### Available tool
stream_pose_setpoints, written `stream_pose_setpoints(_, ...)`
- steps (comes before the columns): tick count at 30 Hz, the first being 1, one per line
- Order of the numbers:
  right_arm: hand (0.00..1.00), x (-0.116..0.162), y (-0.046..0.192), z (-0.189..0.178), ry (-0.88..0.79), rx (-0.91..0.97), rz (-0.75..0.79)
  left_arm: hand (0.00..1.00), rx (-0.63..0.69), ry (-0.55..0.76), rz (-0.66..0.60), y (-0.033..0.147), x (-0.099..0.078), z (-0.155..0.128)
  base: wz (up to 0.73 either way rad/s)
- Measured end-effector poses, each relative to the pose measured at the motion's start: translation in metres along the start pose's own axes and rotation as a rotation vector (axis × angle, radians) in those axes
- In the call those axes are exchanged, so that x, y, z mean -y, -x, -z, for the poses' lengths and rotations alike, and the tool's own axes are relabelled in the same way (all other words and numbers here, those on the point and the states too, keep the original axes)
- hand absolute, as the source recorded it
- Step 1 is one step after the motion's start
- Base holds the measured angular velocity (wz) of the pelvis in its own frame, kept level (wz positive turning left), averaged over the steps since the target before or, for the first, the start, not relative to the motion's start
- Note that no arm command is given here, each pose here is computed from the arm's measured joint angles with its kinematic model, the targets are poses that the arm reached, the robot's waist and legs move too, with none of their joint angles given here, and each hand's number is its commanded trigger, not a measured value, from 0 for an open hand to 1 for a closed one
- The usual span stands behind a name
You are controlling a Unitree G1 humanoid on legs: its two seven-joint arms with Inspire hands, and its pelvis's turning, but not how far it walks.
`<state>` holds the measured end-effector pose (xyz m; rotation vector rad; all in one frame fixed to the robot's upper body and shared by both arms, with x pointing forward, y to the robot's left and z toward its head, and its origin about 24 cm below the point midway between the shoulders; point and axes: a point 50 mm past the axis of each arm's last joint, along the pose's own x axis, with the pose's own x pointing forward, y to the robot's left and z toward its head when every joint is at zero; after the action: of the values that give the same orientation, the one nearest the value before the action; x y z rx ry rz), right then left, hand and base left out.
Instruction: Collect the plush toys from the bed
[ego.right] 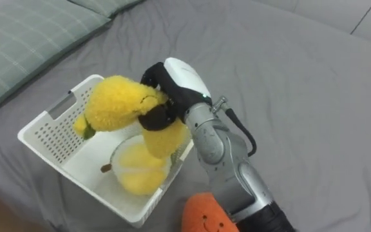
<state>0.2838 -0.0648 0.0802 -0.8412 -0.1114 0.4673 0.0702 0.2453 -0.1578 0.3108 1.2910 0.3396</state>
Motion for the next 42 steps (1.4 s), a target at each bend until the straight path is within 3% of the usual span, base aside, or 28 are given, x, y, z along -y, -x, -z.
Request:
stream_pose_setpoints(14, 0.00, -0.015, -0.002, 0.010, 0.000, -0.060, -0.063, 0.00, -0.003, -0.020, -0.017, 0.000, 0.001, -0.003, 0.02)
stream_pose_setpoints(22, 0.00, -0.015, -0.002, 0.011, 0.001, -0.069, -0.056, 0.00, -0.054, -0.026, -0.031, 0.000, -0.001, 0.007, 0.00)
stream_pose_setpoints(42, 0.00, -0.013, -0.001, 0.012, 0.004, -0.068, -0.049, 0.00, -0.027, -0.010, -0.038, -0.001, -0.002, -0.003, 0.00)
